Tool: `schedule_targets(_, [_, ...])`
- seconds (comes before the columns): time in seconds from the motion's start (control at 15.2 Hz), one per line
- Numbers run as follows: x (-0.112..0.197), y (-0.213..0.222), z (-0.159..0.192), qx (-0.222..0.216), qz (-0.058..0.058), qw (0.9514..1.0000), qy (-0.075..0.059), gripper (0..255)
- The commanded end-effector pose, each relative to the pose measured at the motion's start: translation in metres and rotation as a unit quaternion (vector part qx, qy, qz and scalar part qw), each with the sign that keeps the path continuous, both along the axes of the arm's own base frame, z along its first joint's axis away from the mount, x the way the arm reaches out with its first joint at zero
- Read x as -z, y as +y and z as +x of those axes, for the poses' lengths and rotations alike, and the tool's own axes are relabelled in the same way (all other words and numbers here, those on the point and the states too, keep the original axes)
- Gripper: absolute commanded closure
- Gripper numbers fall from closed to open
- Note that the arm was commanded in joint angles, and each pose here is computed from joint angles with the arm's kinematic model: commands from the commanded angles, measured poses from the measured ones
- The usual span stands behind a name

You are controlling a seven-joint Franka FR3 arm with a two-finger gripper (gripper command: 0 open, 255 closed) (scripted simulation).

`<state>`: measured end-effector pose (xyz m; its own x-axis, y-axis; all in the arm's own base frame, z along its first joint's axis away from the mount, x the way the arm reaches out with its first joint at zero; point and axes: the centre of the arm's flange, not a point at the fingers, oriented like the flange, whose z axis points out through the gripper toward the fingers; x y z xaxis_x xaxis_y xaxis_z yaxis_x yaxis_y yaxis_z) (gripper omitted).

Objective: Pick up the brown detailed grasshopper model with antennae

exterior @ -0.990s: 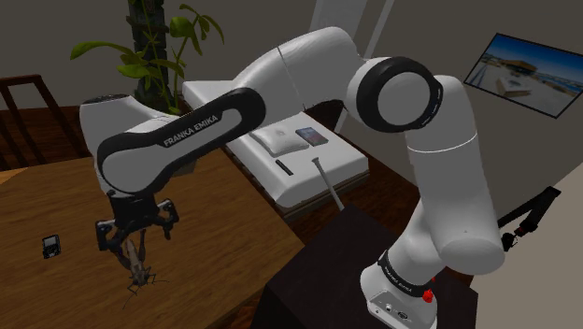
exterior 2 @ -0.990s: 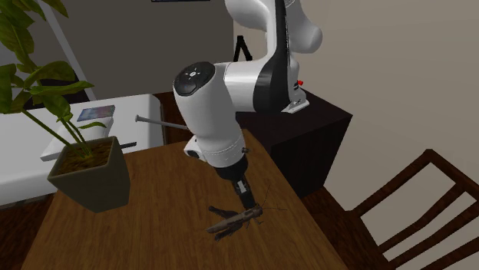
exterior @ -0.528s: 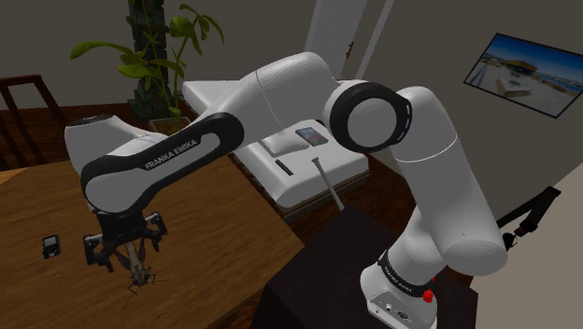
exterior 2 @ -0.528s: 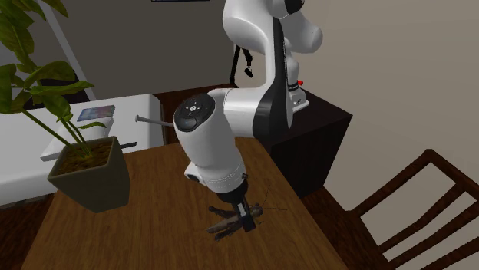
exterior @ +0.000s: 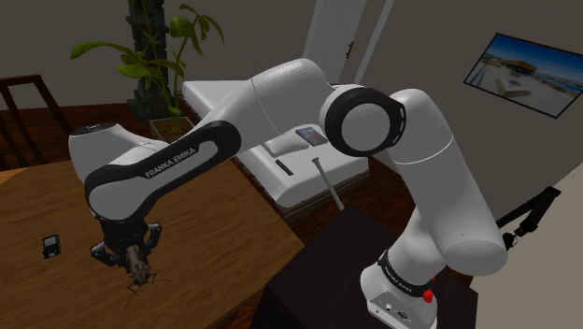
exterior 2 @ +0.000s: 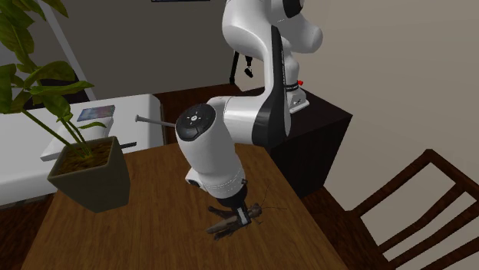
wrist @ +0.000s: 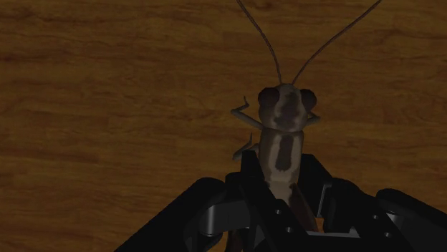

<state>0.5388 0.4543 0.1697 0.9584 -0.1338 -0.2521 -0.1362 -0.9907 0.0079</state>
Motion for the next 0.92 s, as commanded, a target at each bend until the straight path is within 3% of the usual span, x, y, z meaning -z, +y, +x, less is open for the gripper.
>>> schedule_targets(0.0, [0.001,0.0,0.0,0.0,0.0,1.0,0.001,255])
schedule_targets(0.33, [0.001,0.001,-0.001,0.0,0.0,1.0,0.0,255])
schedule_targets(0.86, [-0.041,0.001,-0.001,0.0,0.0,1.0,0.0,255])
